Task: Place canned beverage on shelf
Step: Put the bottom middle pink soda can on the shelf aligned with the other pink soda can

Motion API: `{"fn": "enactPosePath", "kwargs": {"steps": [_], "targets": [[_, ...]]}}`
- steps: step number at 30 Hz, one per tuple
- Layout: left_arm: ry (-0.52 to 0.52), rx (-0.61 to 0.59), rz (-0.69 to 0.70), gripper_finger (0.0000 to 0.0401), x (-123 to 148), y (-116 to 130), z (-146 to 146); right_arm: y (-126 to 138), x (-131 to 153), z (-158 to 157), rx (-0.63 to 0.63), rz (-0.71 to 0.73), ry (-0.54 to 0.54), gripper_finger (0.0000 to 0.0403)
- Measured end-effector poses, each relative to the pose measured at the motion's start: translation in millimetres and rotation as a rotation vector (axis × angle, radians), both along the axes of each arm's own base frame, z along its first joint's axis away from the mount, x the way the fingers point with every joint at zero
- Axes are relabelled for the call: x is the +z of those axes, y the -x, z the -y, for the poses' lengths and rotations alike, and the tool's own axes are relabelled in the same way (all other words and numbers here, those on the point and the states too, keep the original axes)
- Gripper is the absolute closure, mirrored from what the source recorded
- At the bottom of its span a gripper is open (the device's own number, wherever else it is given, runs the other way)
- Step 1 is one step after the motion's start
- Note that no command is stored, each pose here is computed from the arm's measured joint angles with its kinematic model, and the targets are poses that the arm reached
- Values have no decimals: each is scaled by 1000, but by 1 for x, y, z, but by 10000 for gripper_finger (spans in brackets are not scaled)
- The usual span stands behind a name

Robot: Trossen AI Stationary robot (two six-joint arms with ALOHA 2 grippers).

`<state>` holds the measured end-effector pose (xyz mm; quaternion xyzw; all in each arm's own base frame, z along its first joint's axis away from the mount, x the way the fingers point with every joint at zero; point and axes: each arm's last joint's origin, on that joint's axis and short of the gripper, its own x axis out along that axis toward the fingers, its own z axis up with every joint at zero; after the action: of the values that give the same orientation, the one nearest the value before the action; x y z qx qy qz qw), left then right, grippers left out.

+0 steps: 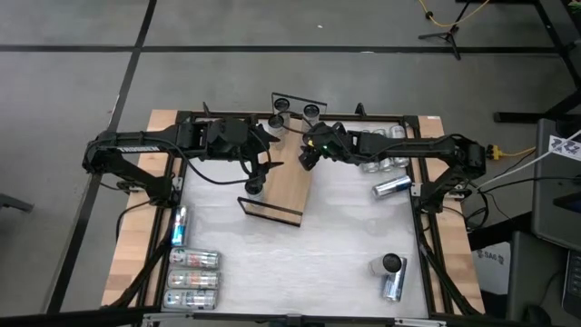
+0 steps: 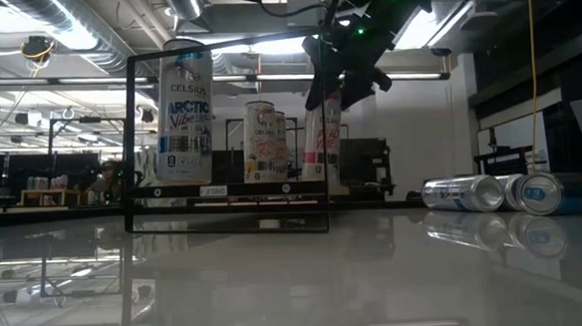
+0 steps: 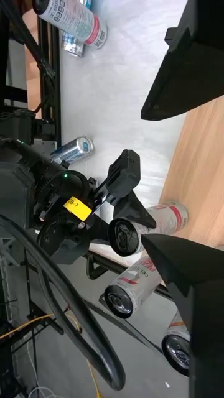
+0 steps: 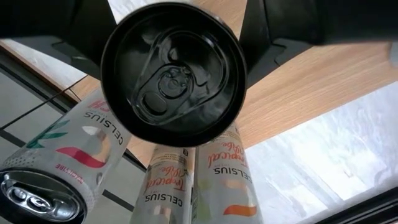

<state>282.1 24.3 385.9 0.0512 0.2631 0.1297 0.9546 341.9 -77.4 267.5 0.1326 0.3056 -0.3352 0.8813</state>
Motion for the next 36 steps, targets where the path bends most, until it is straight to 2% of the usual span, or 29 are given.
{"fn": "enactPosePath", "kwargs": {"steps": [22,32,36], "targets": [[0,-1,0,95,0,0,0,0,0,0,0,0,0,150],[0,0,0,95,0,0,0,0,1,0,-1,10,3,71],[0,0,0,95,0,0,0,0,1,0,-1,9,3,54]]}}
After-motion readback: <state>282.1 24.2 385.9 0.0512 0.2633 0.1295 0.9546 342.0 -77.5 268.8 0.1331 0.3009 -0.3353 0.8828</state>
